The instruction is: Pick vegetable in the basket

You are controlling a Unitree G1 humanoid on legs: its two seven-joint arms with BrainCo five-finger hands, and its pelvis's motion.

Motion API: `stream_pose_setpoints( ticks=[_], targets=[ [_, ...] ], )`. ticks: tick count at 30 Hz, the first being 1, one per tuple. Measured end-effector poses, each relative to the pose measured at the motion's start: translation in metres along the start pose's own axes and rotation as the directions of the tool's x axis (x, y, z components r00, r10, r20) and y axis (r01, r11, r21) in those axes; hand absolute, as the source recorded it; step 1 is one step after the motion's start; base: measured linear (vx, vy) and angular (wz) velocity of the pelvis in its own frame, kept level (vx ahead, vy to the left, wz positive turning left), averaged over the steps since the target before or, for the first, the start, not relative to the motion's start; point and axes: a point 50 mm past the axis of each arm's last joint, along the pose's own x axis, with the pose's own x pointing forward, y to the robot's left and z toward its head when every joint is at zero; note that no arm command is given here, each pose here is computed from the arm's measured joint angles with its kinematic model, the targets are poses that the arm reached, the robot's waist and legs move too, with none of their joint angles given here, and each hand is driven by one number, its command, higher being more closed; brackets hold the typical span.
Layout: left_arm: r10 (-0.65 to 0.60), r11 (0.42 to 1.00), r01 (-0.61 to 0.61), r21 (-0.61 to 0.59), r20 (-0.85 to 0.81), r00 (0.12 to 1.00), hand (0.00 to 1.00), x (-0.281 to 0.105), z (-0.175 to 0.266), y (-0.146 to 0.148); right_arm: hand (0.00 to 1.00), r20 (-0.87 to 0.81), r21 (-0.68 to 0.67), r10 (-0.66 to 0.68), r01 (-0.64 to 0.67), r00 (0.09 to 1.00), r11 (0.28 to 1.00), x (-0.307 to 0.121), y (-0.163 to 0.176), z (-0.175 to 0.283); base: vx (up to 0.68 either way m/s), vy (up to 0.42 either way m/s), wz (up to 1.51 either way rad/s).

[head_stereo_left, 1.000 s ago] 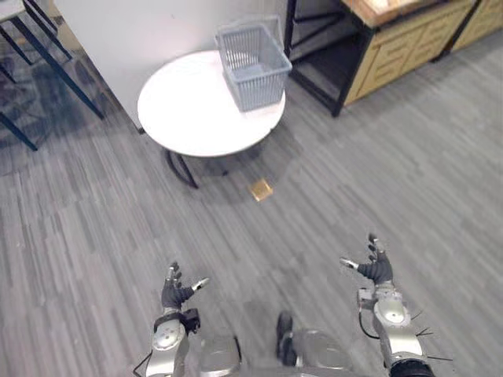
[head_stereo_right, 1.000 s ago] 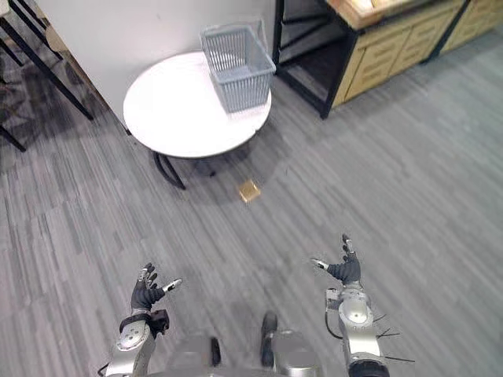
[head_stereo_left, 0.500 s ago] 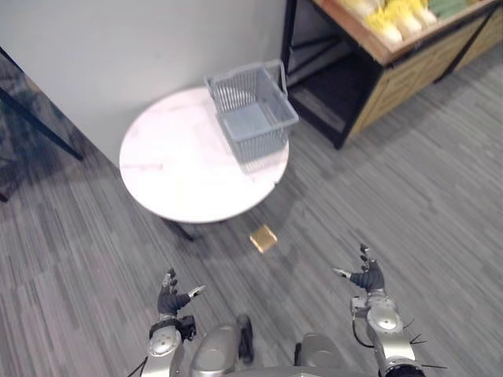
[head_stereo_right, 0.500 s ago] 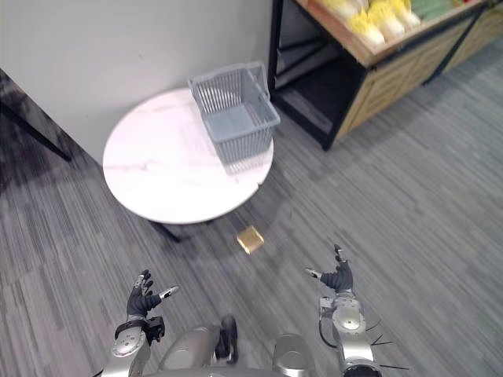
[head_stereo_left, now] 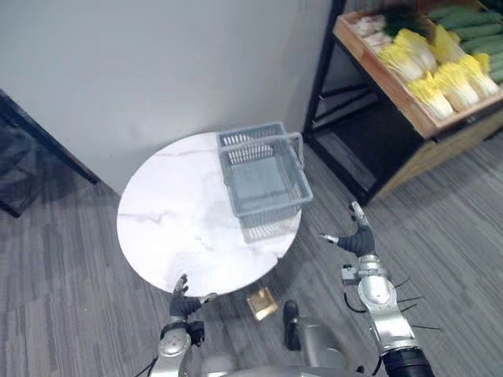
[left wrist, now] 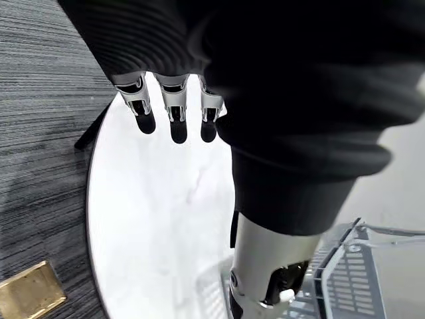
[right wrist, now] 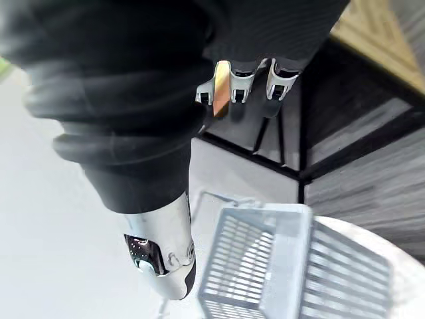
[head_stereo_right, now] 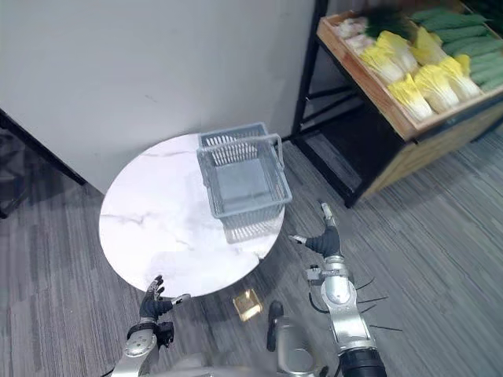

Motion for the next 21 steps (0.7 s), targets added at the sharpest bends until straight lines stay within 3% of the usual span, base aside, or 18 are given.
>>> stream_pose_setpoints(
  ticks=[4, 13, 21],
  targets=[
    [-0.006, 1.000, 0.006, 0.022, -0.030, 1.000, 0.00, -0.008, -0.011, 0.000, 0.00, 0.113, -0.151, 0.055, -0.037, 0.992, 0.988, 0.015, 0.000, 0.016, 0.22, 0.022, 0.00],
    [-0.037, 0.994, 0.040, 0.097, -0.023, 0.999, 0.00, -0.010, -0.014, 0.009, 0.00, 0.171, -0.360, 0.205, -0.132, 0.964, 0.923, 0.060, 0.024, 0.028, 0.08, 0.068, 0.06],
    [-0.020, 0.996, 0.016, 0.090, 0.042, 0.999, 0.00, -0.004, 0.000, 0.010, 0.00, 0.233, -0.567, 0.198, -0.032, 0.952, 0.823, 0.124, 0.004, 0.063, -0.02, 0.002, 0.06]
  ],
)
